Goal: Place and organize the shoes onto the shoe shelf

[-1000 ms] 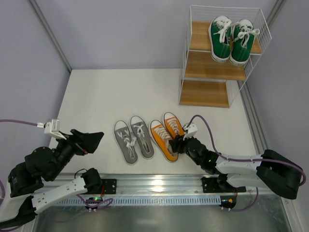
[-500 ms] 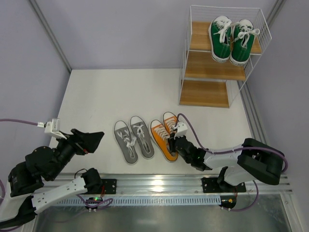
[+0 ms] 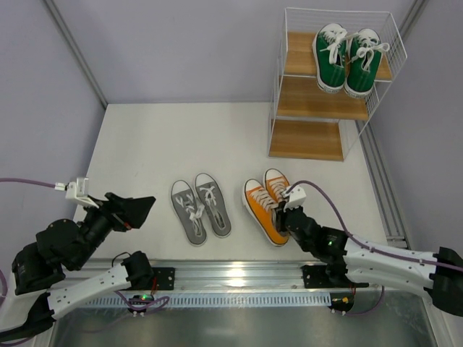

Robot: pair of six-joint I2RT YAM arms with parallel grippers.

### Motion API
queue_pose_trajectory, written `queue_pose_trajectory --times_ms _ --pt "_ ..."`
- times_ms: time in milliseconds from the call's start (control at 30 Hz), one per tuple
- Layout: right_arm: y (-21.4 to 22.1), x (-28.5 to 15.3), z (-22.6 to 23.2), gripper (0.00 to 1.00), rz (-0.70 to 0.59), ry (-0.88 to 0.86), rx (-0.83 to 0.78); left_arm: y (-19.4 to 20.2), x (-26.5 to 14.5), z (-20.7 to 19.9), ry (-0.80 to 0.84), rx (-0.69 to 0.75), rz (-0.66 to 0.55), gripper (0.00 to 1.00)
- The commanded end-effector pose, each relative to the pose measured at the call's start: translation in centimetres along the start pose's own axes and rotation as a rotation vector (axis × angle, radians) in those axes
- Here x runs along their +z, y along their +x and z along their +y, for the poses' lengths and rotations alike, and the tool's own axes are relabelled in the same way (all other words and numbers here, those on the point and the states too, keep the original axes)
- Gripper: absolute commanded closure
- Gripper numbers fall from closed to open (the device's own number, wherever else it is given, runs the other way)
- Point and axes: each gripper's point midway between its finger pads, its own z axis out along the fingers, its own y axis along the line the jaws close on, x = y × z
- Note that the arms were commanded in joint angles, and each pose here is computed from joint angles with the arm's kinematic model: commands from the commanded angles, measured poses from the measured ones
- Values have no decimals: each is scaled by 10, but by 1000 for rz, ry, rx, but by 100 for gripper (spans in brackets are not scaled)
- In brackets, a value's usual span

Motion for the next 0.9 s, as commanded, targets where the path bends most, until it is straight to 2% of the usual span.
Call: queue_pose_trajectory --times_ms 0,300,500,567,867 --pt "-89 -29 -17 96 -230 76 97 -6 7 -12 24 0 -20 0" --pt "-168 -90 -67 96 -364 253 25 2 22 -27 59 -10 -17 0" --pt "-222 -120 -96 96 -462 429 -30 4 32 -39 79 7 -15 0" --pt "-240 -126 -104 96 -496 472 -5 4 35 -45 93 9 -13 0" --pt "-288 -101 -134 96 -551 536 21 4 39 -54 110 12 -5 0"
